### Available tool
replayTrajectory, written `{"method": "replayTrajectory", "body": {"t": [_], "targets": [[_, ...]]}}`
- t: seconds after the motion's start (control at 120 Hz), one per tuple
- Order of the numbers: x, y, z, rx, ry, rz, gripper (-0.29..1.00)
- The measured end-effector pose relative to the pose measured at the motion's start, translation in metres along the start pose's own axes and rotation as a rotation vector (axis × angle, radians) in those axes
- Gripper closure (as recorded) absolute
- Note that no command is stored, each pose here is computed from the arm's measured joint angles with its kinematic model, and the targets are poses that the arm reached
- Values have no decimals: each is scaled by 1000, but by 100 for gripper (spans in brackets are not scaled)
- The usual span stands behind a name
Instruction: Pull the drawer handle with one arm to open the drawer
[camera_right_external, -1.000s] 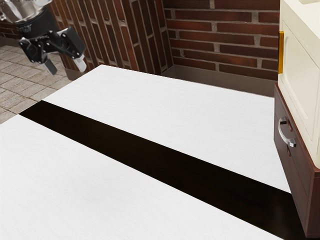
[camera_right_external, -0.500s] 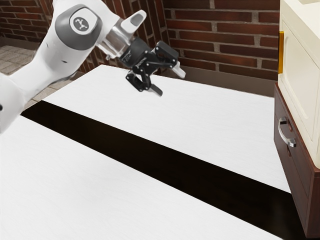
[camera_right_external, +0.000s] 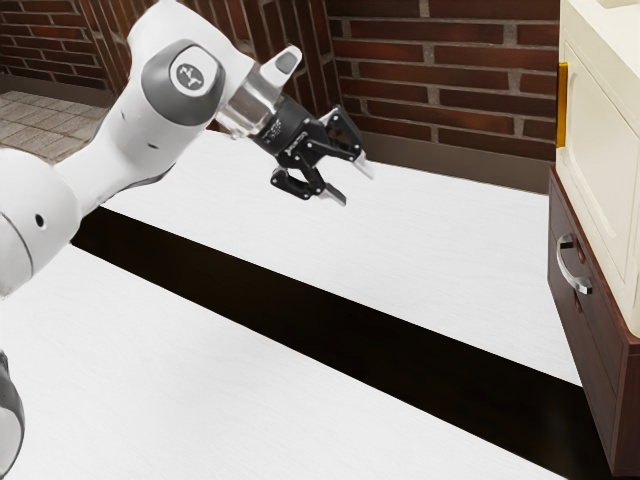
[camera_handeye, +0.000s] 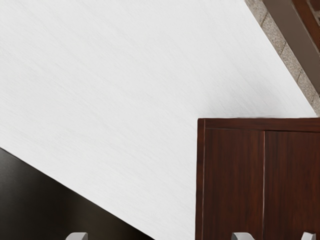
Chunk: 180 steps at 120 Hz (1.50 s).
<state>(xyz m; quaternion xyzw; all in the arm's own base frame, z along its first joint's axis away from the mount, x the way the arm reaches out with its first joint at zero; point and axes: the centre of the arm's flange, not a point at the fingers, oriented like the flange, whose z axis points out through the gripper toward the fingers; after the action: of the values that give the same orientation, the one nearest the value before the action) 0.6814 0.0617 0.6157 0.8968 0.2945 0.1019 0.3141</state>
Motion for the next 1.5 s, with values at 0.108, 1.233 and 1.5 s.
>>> {"method": "replayTrajectory", "body": {"t": [0.108,1.233,1.5], "targets": [[10,6,15,-55,14,-54,39],[-100,101,160,-36,-131,-44,47],[-105,126,160,-76,-102,-8,53]]}}
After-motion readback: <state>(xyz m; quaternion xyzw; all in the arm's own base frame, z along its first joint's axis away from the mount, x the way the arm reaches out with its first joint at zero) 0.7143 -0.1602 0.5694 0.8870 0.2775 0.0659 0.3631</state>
